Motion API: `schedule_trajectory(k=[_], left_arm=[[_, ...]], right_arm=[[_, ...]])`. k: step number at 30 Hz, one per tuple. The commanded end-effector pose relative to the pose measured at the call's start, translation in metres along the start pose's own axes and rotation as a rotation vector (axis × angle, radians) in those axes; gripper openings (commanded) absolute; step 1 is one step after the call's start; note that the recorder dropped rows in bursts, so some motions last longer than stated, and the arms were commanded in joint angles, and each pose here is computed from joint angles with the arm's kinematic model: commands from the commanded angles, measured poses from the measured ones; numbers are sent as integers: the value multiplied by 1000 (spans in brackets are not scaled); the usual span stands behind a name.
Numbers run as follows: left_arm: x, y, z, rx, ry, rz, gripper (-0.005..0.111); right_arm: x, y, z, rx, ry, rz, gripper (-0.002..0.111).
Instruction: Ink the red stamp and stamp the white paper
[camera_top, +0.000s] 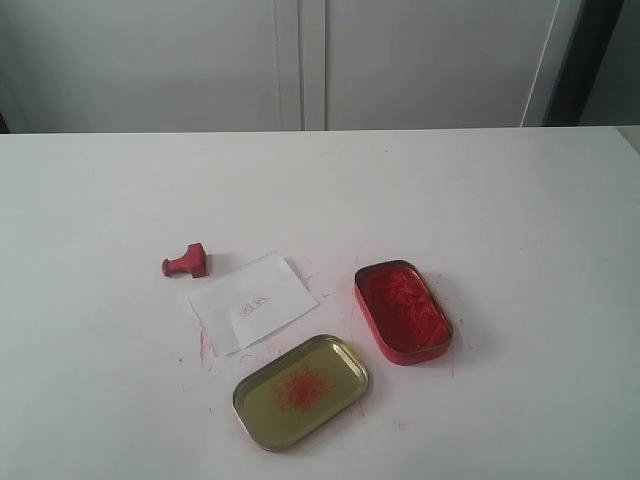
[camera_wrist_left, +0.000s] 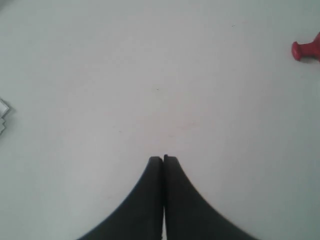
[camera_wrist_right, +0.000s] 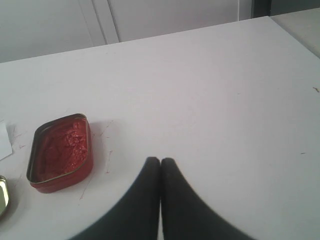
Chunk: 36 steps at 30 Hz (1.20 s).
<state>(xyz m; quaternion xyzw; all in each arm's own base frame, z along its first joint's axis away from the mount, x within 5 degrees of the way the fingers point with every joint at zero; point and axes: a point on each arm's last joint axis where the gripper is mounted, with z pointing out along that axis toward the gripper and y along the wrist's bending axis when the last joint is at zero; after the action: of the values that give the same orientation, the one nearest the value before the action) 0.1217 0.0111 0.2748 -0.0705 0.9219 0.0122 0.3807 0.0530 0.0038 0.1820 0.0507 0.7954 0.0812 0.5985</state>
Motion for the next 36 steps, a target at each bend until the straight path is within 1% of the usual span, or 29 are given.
schedule_trajectory(k=[1, 9, 14, 19, 25, 28, 36], left_arm=[[18, 4, -8, -16, -47, 11, 0], [47, 6, -16, -16, -124, 13, 0], [64, 7, -18, -10, -211, 12, 0], [79, 7, -13, -1, -310, 13, 0], [98, 9, -8, 3, -369, 12, 0], [104, 9, -5, 3, -376, 11, 0], [104, 9, -5, 3, -372, 11, 0]], right_arm=[[0, 0, 0, -8, -11, -3, 0], [0, 0, 0, -8, -11, -3, 0], [0, 0, 0, -8, -11, -3, 0], [0, 0, 0, -8, -11, -3, 0], [0, 0, 0, -8, -11, -3, 0], [0, 0, 0, -8, -11, -3, 0], [0, 0, 0, -8, -11, -3, 0]])
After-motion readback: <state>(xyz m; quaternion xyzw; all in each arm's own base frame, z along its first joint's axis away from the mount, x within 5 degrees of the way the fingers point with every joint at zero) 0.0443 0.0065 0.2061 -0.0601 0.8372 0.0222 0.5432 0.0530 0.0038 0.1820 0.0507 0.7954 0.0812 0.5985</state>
